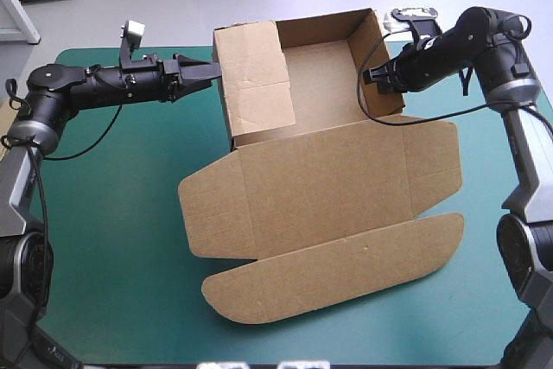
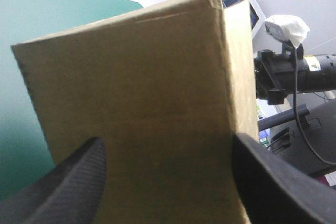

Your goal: Fold the box

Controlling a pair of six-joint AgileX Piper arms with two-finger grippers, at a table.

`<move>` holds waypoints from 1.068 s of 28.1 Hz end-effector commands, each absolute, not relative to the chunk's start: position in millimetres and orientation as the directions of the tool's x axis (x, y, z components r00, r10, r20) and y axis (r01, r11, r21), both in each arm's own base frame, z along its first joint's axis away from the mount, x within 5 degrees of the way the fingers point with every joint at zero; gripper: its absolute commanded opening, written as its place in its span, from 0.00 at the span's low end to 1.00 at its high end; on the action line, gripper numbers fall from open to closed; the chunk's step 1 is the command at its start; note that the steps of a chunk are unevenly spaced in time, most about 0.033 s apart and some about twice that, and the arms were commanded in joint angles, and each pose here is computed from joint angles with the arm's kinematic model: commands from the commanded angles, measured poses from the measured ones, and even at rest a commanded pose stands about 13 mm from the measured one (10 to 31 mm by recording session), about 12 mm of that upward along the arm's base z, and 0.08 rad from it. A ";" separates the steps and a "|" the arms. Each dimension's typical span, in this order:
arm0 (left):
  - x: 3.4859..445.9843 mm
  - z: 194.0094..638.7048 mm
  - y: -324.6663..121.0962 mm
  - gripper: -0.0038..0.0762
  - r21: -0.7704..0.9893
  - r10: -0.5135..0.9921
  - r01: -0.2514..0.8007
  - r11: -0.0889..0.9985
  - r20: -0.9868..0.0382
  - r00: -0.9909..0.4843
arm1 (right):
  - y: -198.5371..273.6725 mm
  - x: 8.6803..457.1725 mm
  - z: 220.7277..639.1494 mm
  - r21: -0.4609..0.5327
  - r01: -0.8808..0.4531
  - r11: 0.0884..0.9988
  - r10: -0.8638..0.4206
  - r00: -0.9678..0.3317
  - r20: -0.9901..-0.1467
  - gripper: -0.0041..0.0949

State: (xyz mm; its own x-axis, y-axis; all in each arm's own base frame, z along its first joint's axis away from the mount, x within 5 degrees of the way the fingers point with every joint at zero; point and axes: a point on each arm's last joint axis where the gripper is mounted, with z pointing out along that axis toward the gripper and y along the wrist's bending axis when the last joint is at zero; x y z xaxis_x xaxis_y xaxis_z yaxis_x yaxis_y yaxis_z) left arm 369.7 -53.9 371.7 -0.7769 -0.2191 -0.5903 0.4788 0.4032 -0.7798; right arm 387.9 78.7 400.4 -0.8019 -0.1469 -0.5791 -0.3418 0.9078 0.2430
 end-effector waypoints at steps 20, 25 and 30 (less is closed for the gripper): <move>354.9 395.3 -95.9 0.73 -0.587 -0.111 0.274 0.762 -0.535 -0.837 | 127.1 376.0 412.1 0.180 -0.318 0.931 -0.143 -0.770 -0.622 0.04; 355.0 389.0 -111.5 0.68 -0.516 -0.159 0.164 0.841 -0.525 -0.836 | 139.7 372.5 412.1 0.142 -0.324 0.935 -0.167 -0.757 -0.632 0.04; 352.9 383.0 -118.7 0.64 -0.402 -0.164 0.079 0.912 -0.535 -0.829 | 148.0 369.3 411.6 0.080 -0.321 0.944 -0.199 -0.745 -0.636 0.04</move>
State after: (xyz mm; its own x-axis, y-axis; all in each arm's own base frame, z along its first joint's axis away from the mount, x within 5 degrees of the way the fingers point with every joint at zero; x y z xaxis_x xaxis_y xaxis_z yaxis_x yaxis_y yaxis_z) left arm 363.0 -118.1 353.1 -0.8874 -0.1046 -0.4491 0.1043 0.9032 -0.4164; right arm 382.2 147.7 377.5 -0.8212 -0.2274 -0.5233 -0.3163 0.9447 0.0860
